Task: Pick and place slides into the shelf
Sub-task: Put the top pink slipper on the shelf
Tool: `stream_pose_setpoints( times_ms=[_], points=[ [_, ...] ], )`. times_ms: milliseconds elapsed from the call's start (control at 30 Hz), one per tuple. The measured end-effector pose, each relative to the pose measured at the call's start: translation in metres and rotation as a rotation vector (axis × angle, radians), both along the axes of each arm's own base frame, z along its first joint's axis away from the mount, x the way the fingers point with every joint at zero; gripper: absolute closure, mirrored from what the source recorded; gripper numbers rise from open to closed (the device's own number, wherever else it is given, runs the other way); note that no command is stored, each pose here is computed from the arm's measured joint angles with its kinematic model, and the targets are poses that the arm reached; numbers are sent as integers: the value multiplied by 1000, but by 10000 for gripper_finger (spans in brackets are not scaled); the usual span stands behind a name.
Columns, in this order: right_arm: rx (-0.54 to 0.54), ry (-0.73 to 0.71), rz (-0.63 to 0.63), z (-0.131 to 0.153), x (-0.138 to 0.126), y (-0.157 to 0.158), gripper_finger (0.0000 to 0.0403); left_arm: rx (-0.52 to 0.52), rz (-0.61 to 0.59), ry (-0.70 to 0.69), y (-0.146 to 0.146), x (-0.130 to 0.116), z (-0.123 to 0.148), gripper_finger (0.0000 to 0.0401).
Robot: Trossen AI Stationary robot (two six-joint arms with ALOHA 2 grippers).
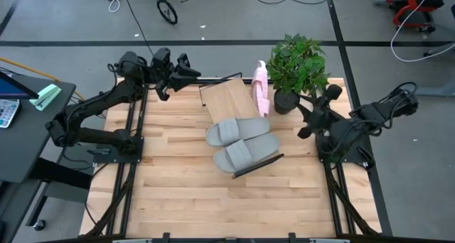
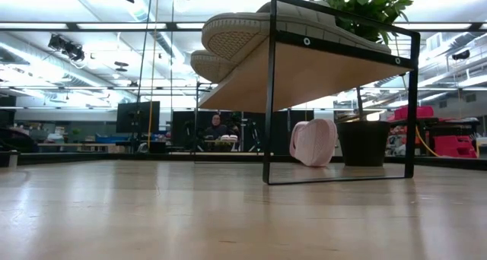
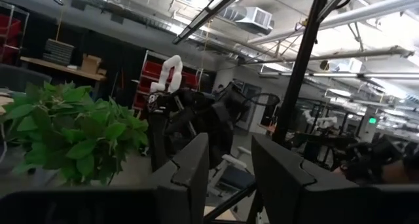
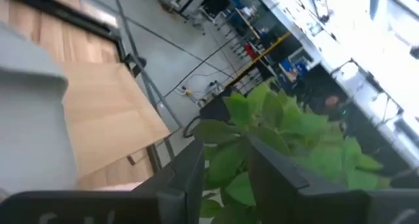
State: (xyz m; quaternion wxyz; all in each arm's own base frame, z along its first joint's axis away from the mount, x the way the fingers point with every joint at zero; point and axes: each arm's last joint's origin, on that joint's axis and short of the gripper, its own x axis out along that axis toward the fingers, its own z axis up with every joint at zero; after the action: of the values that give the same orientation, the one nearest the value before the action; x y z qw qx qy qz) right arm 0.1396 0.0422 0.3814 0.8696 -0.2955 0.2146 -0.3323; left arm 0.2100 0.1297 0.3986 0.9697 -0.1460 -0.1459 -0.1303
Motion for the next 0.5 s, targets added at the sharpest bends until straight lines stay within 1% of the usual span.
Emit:
stream_pose_setpoints(
  times_ms=[67, 133, 267, 400, 500],
  points=[
    [51, -59, -6, 7, -2, -1, 284, 9, 7, 11, 0, 1, -2, 285],
    [106, -119, 6, 20, -6, -3, 284, 10, 11, 22, 1, 1, -3, 287],
    [205, -232, 70, 58, -18, -9, 284, 23, 19, 28, 2, 2, -4, 285],
    [269, -364, 77, 96, -38, -19, 284, 18, 24, 40, 4, 5, -7, 283],
    [298, -452, 49, 118, -53, -28, 284, 15, 29, 45, 7, 7, -10, 285]
  ],
)
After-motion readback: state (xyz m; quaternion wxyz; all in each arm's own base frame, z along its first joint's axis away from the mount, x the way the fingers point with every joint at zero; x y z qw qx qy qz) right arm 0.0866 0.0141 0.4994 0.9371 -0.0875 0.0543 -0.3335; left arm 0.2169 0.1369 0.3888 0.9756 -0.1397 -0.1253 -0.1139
